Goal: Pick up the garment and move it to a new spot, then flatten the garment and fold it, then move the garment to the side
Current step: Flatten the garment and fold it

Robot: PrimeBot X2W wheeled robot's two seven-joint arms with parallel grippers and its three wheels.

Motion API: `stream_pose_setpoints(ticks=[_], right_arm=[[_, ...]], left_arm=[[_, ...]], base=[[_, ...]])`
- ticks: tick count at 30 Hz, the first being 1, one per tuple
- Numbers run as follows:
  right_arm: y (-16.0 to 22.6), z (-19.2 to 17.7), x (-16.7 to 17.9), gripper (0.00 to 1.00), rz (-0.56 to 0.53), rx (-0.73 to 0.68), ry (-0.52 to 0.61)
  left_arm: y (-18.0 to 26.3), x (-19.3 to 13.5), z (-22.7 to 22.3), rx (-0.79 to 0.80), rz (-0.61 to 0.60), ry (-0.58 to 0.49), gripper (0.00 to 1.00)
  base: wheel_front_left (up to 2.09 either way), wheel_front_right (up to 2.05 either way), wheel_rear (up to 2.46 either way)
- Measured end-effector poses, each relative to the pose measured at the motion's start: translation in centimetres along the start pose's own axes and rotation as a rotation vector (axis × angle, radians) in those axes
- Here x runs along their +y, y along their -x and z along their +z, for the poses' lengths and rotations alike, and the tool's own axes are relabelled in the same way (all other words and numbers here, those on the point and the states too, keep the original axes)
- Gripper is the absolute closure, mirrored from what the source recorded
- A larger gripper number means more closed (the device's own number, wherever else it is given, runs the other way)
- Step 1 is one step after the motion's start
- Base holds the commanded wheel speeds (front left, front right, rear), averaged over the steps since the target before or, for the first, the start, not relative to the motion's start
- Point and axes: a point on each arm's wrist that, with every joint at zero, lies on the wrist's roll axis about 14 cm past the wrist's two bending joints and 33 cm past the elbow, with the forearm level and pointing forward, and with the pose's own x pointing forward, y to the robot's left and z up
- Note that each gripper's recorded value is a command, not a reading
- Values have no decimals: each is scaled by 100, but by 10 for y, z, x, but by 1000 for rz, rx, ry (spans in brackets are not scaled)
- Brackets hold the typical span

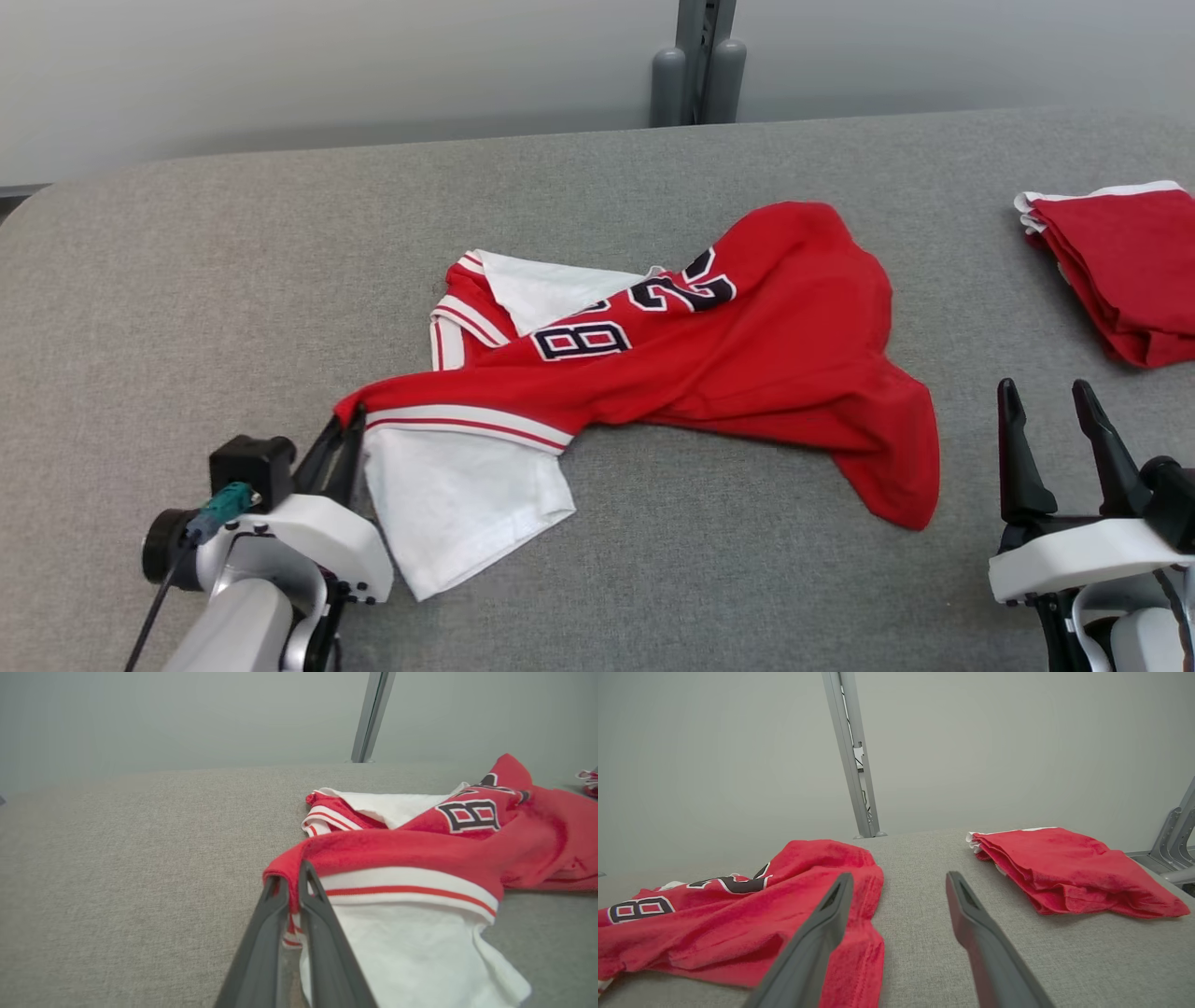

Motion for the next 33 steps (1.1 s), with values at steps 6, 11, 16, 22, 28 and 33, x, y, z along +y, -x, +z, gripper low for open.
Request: stream_pose_setpoints(ticks=[6, 11, 16, 22, 28, 33], right_arm=[[8, -2, -21, 0, -49, 14, 38], [16, -9, -26, 0, -60, 39, 44], [23, -18, -23, 0, -46, 76, 37], [26, -28, -13, 0, -9, 113, 32], [19, -39, 10, 0, 65, 160, 23], [-1, -40, 24, 0, 133, 199, 54]], left_arm=[[-6, 35, -1, 17, 82, -26, 100], [-8, 51, -2, 22, 121, -40, 100], [-6, 66, -6, 34, 166, -50, 100], [-4, 76, -7, 33, 199, -65, 66], [-3, 66, -3, 9, 184, -49, 0], [1, 54, 7, -44, 171, -23, 0]], base=[[0, 0, 0], [0, 0, 0], [0, 0, 0], [0, 0, 0], [0, 0, 0], [0, 0, 0]])
